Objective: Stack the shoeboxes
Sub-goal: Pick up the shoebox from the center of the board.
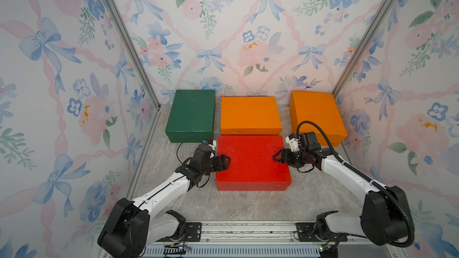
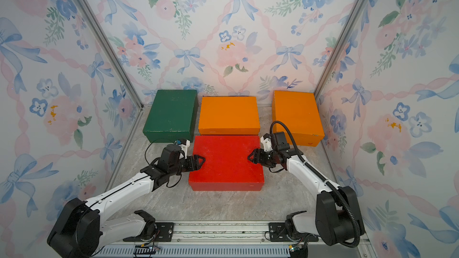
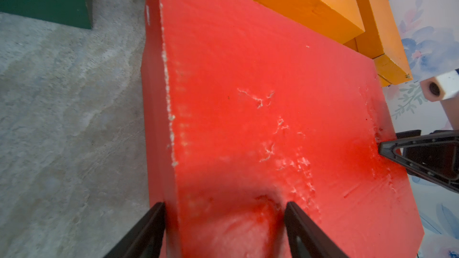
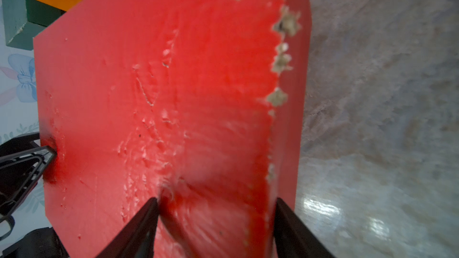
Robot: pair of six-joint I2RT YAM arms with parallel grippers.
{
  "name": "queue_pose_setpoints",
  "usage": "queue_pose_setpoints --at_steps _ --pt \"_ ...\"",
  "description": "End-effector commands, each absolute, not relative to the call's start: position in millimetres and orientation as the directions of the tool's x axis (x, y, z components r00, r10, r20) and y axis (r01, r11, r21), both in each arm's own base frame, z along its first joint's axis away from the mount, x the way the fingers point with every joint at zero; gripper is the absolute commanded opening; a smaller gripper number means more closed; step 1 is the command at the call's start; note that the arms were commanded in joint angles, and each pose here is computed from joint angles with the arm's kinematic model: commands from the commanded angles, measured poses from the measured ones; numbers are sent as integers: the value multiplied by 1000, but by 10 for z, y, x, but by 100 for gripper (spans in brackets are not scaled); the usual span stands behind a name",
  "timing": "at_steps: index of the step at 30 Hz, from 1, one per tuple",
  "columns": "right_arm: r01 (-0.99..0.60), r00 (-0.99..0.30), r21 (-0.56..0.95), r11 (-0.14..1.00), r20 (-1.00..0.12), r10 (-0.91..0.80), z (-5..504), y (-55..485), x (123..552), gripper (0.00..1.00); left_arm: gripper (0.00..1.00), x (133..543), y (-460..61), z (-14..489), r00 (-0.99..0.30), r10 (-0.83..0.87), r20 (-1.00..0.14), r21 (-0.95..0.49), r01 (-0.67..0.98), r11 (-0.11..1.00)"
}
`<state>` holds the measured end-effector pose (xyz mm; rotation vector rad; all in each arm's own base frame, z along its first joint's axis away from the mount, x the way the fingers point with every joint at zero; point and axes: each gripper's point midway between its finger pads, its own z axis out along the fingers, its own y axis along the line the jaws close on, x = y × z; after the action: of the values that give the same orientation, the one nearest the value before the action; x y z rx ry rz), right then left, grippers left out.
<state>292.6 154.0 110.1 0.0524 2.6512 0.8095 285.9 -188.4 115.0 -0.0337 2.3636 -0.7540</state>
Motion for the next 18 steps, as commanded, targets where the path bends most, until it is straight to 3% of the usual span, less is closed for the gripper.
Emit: queue_pose_setpoints --at_steps 1,18 --pt "-77 -945 563 823 -305 119 1047 1614 2851 65 73 2818 -1994 1271 -788 -189 -585 -542 207 814" --pt "-128 -911 587 799 -388 139 1447 1679 2875 62 67 2763 -2271 1736 -740 -176 -649 -571 321 755"
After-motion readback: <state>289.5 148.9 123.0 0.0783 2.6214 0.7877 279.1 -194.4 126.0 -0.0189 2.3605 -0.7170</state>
